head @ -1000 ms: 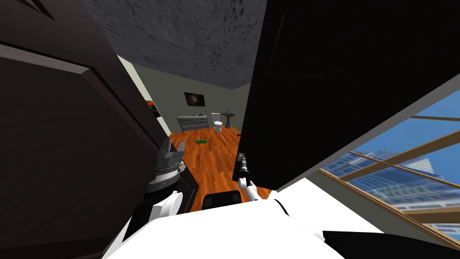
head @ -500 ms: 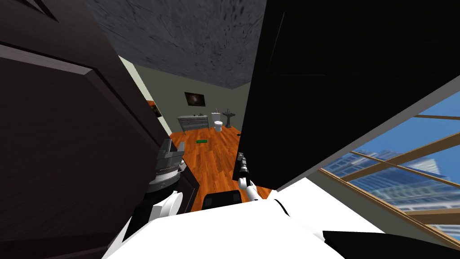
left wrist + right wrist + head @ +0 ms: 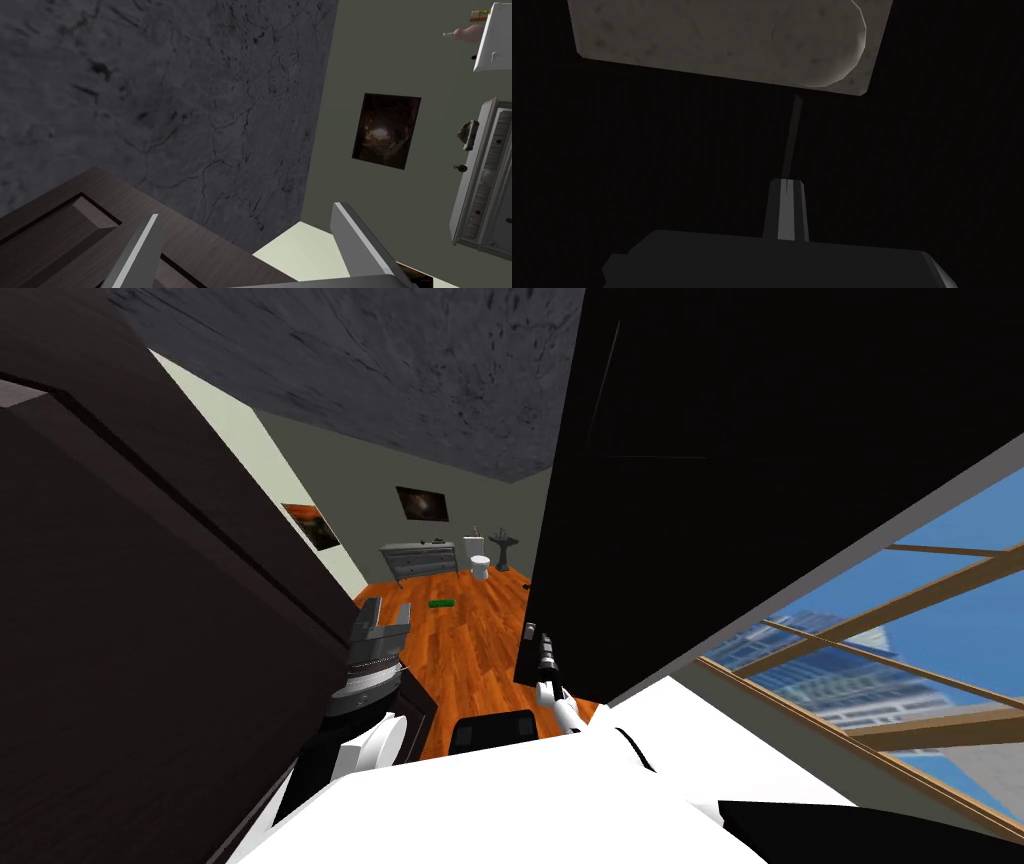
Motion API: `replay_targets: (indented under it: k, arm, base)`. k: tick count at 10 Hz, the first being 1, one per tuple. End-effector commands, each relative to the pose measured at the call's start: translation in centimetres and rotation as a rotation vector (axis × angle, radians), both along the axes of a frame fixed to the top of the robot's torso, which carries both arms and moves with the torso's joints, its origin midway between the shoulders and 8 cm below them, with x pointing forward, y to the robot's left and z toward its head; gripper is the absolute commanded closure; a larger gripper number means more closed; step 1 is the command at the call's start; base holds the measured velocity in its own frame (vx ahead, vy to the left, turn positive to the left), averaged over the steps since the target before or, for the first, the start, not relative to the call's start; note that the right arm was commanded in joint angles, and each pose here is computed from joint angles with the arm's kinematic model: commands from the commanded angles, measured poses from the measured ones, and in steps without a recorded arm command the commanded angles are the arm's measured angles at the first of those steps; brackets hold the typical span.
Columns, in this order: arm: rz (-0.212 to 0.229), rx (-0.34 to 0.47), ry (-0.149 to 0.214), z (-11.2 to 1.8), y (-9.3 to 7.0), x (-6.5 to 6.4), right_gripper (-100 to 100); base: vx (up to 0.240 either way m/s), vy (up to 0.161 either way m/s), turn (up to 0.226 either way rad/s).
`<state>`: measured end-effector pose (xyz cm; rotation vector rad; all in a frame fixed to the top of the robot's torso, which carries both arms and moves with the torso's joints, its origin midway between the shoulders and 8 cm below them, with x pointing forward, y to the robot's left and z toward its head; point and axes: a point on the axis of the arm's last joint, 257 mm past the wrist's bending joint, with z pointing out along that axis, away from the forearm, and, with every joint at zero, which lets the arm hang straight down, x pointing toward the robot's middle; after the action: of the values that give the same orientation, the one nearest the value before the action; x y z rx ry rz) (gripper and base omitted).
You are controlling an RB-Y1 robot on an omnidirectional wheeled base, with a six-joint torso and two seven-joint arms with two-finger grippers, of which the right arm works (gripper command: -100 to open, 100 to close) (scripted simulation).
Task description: Push the door open
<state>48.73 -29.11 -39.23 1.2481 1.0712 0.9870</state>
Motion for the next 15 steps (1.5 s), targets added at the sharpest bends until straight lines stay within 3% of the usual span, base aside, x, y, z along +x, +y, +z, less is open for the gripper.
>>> replay_targets:
  k: [1, 3, 5, 7, 9, 12, 13, 15]
  arm:
    - [0.014, -0.008, 0.000, 0.2, 0.0, 0.3, -100]
    - [0.043, -0.004, -0.001, 0.3, 1.3, 0.8, -100]
    - [0.078, 0.021, -0.001, 0.2, 3.9, 1.1, -100]
    - [0.105, 0.052, 0.001, 0.1, 6.5, 1.2, -100]
    - [0.119, 0.073, 0.001, 0.1, 8.1, 1.2, -100]
    - [0.119, 0.073, 0.002, 0.0, 8.1, 1.2, -100]
    - [0.116, 0.056, 0.002, 0.1, 7.2, 1.3, -100]
    - [0.114, 0.050, 0.001, 0.1, 6.8, 1.3, -100]
  base:
    - [-0.134, -0.052, -0.110]
    - [-0.176, -0.031, -0.181]
    - [-0.180, 0.021, -0.180]
    - [-0.154, 0.116, -0.128]
    - [-0.108, 0.184, -0.037]
    - [0.004, 0.082, -0.002]
    - [0.055, -0.096, -0.042]
    - [0.071, -0.141, -0.010]
